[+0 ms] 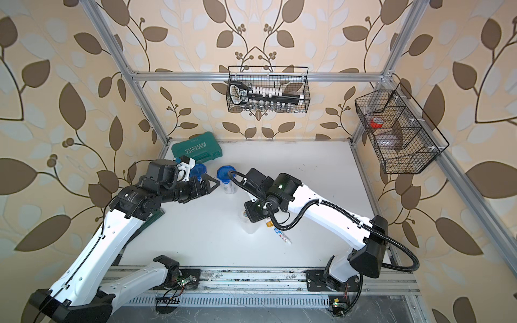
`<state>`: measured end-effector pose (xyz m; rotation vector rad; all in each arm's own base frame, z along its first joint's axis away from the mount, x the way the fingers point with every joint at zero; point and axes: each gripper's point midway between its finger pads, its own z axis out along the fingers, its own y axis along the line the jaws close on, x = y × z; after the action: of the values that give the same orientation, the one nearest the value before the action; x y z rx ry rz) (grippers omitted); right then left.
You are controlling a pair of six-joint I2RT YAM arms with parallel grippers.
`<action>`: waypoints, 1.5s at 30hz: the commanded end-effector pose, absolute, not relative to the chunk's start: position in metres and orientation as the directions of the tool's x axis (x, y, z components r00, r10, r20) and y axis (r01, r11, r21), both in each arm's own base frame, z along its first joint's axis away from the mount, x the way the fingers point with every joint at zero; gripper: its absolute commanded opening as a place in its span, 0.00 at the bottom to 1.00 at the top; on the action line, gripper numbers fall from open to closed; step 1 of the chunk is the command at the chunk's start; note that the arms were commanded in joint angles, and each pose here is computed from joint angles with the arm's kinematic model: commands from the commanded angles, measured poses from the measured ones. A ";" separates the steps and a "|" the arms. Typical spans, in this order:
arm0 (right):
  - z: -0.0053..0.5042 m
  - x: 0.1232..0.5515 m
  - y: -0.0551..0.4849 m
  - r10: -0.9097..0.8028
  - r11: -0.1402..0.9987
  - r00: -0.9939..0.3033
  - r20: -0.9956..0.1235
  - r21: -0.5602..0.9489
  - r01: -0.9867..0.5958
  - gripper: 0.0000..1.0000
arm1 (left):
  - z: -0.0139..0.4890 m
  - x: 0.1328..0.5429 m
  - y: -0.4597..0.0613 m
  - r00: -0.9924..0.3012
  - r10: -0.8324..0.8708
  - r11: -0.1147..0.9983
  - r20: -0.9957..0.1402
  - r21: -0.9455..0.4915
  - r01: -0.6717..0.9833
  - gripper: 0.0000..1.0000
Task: Pack away toiletry kits
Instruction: Place the toiletry item into the container.
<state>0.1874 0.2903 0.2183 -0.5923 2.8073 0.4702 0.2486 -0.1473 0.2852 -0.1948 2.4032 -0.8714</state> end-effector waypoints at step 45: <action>0.216 0.230 0.320 -0.478 0.864 -0.823 -0.307 0.006 -0.504 0.57 | 0.319 0.240 -0.148 -0.821 -0.297 0.772 -0.487 -0.628 0.093 0.99</action>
<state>0.2298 0.3251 0.1833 -0.8151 2.8006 0.0604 0.2447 -0.1430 0.3023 -0.1764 2.3975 -0.8418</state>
